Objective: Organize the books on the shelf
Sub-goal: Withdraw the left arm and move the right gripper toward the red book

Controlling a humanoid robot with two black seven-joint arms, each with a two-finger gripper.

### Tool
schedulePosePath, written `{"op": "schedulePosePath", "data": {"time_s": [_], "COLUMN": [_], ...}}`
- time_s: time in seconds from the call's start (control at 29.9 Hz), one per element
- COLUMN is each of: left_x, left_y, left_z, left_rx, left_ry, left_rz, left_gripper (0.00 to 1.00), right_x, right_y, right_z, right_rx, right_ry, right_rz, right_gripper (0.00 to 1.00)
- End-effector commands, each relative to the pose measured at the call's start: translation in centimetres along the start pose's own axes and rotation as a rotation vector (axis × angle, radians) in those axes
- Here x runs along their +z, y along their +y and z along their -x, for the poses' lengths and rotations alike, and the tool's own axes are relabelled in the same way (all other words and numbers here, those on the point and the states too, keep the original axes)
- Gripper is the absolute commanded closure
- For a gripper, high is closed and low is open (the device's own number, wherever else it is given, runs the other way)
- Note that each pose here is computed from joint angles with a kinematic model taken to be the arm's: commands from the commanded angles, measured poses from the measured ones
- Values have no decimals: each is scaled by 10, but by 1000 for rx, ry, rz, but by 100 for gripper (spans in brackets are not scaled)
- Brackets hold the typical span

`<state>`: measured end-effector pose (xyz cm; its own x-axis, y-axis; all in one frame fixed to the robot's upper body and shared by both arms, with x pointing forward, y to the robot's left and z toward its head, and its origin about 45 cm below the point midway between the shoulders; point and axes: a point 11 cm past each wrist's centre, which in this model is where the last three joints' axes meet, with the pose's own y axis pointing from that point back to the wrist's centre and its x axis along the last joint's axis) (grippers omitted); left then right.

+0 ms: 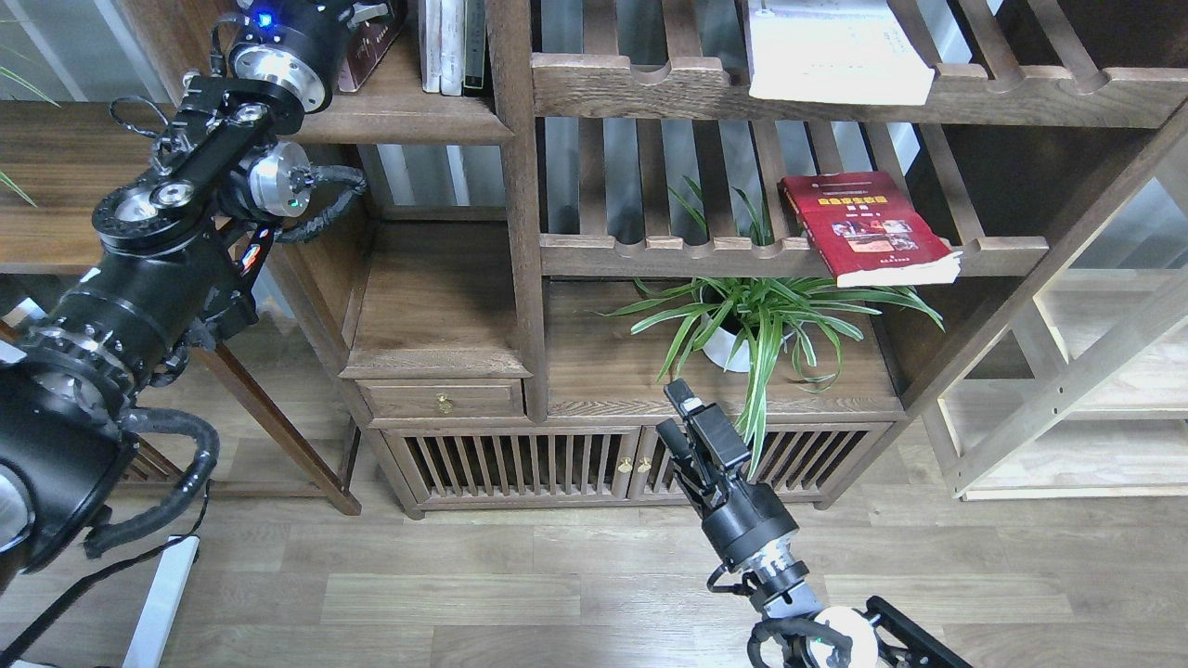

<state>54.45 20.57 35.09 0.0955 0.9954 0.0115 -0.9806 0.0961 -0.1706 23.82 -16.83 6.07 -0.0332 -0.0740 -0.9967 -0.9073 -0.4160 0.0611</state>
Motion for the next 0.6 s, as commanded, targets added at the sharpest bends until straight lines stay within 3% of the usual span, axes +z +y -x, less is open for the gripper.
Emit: {"op": "schedulePosePath", "data": {"time_s": [0.0, 0.57], "left_x": [2, -2], "left_y": [-1, 1], "left_z": [4, 13], "left_rx": [-6, -42], "left_ry": [-3, -56], "left_rz": [-1, -10], "left_gripper": [100, 98], "right_x": [-2, -13], "right_y": [2, 15], "right_z": [-2, -10], "right_rx": [6, 38], "right_ry": [3, 27], "right_rz": [-4, -7], "right_gripper": [9, 9]}}
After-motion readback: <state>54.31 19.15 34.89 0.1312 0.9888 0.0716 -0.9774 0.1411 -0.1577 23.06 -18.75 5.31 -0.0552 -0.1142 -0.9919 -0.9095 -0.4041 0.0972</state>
